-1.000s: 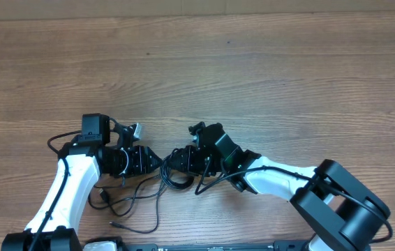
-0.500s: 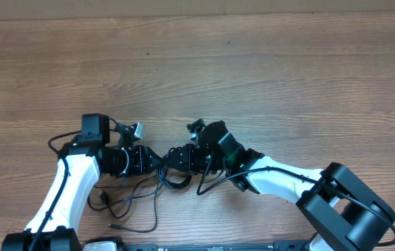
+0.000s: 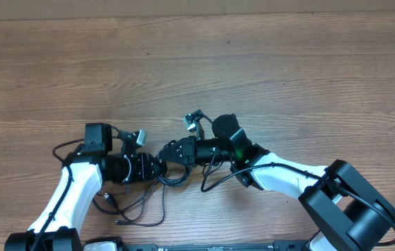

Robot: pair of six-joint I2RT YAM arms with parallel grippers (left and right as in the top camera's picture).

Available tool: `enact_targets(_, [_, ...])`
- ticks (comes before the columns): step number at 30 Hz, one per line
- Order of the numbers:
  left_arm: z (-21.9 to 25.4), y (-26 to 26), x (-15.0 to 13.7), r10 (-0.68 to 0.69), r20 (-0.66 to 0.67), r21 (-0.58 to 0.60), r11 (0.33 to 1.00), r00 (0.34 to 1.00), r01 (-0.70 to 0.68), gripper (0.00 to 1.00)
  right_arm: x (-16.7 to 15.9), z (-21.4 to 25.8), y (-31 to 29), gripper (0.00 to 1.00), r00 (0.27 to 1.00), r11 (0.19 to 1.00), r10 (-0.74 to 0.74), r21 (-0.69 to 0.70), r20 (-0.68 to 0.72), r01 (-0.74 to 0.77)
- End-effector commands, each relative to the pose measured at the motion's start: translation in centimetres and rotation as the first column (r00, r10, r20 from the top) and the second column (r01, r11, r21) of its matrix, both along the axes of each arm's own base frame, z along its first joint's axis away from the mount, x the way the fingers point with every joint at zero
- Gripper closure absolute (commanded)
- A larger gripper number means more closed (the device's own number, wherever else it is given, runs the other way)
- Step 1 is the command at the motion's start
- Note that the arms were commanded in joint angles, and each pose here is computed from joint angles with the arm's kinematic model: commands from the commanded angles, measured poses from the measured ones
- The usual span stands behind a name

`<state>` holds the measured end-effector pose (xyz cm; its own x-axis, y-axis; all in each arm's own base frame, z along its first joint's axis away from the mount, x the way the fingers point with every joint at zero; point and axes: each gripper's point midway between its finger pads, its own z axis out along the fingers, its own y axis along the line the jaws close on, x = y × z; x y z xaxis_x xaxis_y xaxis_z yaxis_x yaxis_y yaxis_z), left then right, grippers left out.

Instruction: Untangle cables

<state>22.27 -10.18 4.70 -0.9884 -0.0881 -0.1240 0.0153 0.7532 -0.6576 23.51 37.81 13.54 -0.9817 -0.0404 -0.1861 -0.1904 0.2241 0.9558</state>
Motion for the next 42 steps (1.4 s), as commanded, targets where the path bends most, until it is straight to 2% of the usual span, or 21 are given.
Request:
enact_targets(1, [-0.4, -0.3, -0.6, -0.002, -0.011, -0.008, 1.000, 1.000, 0.002, 0.64, -0.8, 3.3, 0.1, 0.96, 0.996, 0.993, 0.076, 0.087, 0.052, -0.081])
enact_targets(6, [-0.4, -0.2, -0.3, 0.000, -0.001, -0.006, 1.000, 1.000, 0.000, 0.66, -1.0, 4.0, 0.2, 0.96, 0.994, 0.989, 0.088, 0.110, 0.064, -0.095])
enact_targets(11, [-0.4, -0.2, -0.3, 0.000, 0.002, -0.004, 1.000, 1.000, 0.000, 0.80, -0.6, 3.3, 0.1, 0.95, 0.994, 0.994, 0.070, 0.084, 0.080, -0.076])
enact_targets(15, [-0.4, -0.2, -0.2, 0.000, 0.005, -0.004, 1.000, 1.000, 0.000, 0.96, -0.4, -0.4, -0.5, 0.84, 0.999, 0.999, 0.005, -0.054, -0.041, -0.007])
enact_targets(17, [-0.4, -0.2, -0.2, 0.000, 0.005, -0.004, 1.000, 1.000, 0.000, 0.96, -0.4, -1.6, -0.8, 0.77, 0.997, 0.994, -0.028, -0.108, -0.075, 0.019])
enact_targets(18, [-0.4, -0.2, -0.2, 0.000, 0.005, -0.004, 1.000, 1.000, 0.000, 0.95, -0.1, -2.6, -1.1, 0.71, 0.994, 0.988, -0.062, -0.149, -0.093, 0.048])
enact_targets(21, [-0.4, -0.2, -0.2, 0.000, 0.005, -0.005, 1.000, 1.000, 0.000, 0.96, 0.3, -3.2, -1.4, 0.55, 0.991, 0.981, -0.096, -0.177, -0.096, 0.078])
enact_targets(22, [-0.4, -0.2, -0.2, 0.000, 0.005, -0.005, 1.000, 1.000, 0.000, 0.96, 0.4, -3.2, -1.4, 0.53, 0.991, 0.981, -0.099, -0.178, -0.093, 0.081])
enact_targets(28, [-0.3, -0.4, -0.2, -0.002, 0.006, -0.016, 1.000, 1.000, 0.002, 0.95, 0.6, -3.3, -1.4, 0.46, 0.990, 0.977, -0.118, -0.187, -0.082, 0.101])
enact_targets(33, [0.4, -1.1, -0.3, -0.025, 0.022, -0.069, 0.997, 0.999, 0.027, 0.96, 0.4, -3.8, -0.5, 0.51, 0.987, 0.965, -0.156, -0.217, -0.036, 0.145])
enact_targets(35, [0.6, -1.3, -0.4, -0.027, 0.023, -0.083, 0.996, 0.999, 0.029, 0.96, 0.0, -3.8, 0.0, 0.50, 0.989, 0.963, -0.149, -0.223, 0.022, 0.150])
enact_targets(39, [0.6, -1.3, -0.4, -0.026, 0.018, -0.084, 0.996, 0.999, 0.028, 0.96, -0.1, -4.3, 0.3, 0.42, 0.984, 0.954, -0.141, -0.251, 0.111, 0.165])
enact_targets(42, [0.5, -1.2, -0.4, -0.025, 0.018, -0.083, 0.996, 1.000, 0.027, 0.96, 0.1, -4.8, 0.0, 0.42, 0.981, 0.945, -0.146, -0.276, 0.124, 0.176])
